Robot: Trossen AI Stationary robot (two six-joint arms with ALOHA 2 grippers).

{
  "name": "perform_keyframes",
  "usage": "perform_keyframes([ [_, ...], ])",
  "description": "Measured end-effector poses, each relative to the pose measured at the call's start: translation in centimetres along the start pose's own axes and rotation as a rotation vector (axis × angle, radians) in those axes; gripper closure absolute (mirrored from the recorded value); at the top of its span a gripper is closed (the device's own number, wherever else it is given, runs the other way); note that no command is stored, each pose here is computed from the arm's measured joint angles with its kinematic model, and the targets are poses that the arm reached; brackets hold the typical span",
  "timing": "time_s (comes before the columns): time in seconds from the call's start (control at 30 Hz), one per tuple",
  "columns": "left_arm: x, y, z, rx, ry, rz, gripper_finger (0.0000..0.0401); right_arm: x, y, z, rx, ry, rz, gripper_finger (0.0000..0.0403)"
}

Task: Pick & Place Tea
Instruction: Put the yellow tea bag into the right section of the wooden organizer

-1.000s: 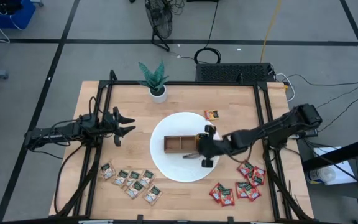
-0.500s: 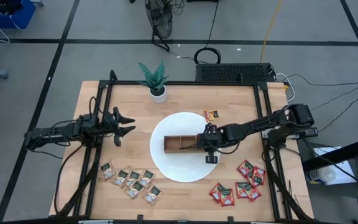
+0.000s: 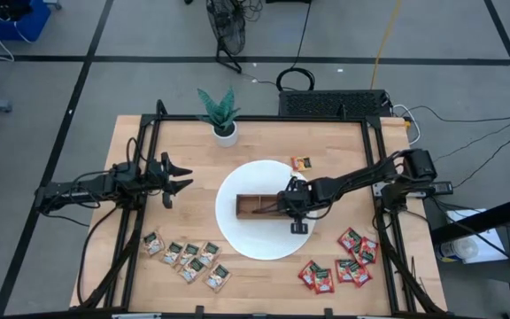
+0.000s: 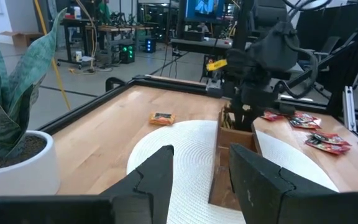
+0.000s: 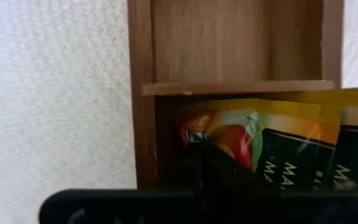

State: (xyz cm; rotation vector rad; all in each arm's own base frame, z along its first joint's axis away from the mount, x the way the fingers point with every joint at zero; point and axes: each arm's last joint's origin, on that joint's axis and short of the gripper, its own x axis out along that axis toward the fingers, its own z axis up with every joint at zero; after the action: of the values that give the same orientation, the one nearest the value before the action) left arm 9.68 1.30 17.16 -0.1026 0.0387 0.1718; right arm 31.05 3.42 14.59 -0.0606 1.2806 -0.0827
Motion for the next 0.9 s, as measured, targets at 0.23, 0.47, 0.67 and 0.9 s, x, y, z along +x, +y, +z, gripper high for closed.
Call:
perform_keyframes([
  [0.23,0.0,0.0,0.0,0.000,-0.001,0.000,0.0244,-0.6,1.2,0.0,-0.039,-0.034,-0.135,0.0403],
  [0.47,0.0,0.0,0.0,0.000,-0.001,0.000,0.0244,-1.5,2.1,0.2,-0.069,-0.083,-0.225,0.0403],
  [0.67,0.0,0.0,0.0,0.000,0.000,0.000,0.0244,-1.6,2.1,0.2,-0.064,-0.085,-0.227,0.0403],
  [0.9,0.0,0.0,0.0,0.000,0.000,0.000,0.0244,-5.6,2.2,-0.5,-0.051,-0.164,-0.267,0.0403],
])
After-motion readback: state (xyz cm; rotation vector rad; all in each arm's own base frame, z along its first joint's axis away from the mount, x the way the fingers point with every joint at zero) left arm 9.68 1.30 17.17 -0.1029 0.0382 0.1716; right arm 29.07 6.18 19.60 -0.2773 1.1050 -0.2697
